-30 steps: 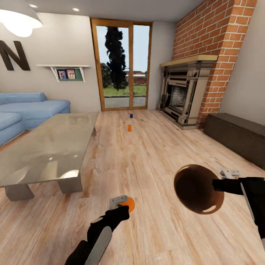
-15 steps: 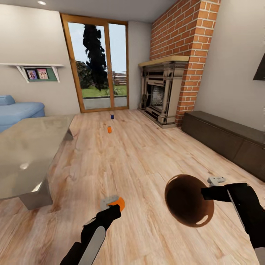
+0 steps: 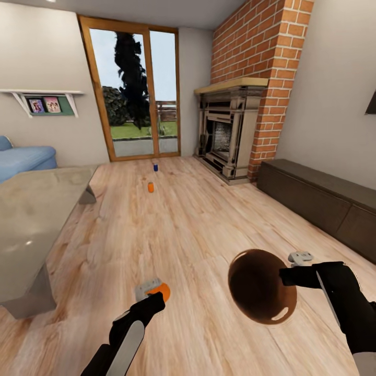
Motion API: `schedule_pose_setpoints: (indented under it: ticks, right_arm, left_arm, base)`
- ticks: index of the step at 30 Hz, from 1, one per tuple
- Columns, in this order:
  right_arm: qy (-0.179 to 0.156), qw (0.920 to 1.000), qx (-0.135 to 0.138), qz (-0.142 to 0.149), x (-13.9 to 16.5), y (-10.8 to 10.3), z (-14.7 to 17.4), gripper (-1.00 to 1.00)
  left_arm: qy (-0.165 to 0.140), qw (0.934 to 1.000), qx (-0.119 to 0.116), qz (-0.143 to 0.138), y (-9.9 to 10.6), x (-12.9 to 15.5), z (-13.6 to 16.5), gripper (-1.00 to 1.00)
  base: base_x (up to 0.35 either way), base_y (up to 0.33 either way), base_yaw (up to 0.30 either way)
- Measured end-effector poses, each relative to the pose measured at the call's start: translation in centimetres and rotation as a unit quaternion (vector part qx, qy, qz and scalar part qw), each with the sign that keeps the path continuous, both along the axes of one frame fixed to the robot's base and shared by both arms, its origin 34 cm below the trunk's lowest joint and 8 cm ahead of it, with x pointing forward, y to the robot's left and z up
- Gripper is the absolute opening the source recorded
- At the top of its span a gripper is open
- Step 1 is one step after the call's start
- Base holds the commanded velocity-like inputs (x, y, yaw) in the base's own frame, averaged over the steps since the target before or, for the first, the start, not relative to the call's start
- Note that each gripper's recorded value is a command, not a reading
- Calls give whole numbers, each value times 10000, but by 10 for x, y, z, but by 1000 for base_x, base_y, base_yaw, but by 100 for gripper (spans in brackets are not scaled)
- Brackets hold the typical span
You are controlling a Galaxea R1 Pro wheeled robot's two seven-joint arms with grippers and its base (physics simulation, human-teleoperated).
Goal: Put the three can of soda from the living room inside the tash can in the kitchen.
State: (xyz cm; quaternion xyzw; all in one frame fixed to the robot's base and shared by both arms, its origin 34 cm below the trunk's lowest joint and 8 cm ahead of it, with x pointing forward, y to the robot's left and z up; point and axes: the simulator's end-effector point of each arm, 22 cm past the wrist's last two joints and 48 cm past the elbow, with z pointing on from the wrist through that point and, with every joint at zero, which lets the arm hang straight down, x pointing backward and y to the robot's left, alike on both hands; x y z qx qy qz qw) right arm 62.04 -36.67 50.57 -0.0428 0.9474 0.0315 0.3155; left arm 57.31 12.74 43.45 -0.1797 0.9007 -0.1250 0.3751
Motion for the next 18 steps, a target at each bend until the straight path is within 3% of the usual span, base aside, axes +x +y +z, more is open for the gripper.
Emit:
schedule_pose_setpoints:
  ticks: [5, 11, 18]
  right_arm:
    - [219, 9996, 183, -22, -4, 11, -19, -100]
    - [301, 9993, 197, -25, -6, 13, -26, -100]
    - [299, 9993, 203, -24, -6, 13, -26, -100]
  left_arm:
    - [12, 10000, -9, -3, 0, -2, -1, -100]
    - [-4, 9999, -60, 140, 10, -6, 0, -100]
    - [-22, 9998, -57, 197, 15, -5, 1, -100]
  base:
    - [348, -1, 0]
    - [348, 0, 5]
    - [348, 0, 206]
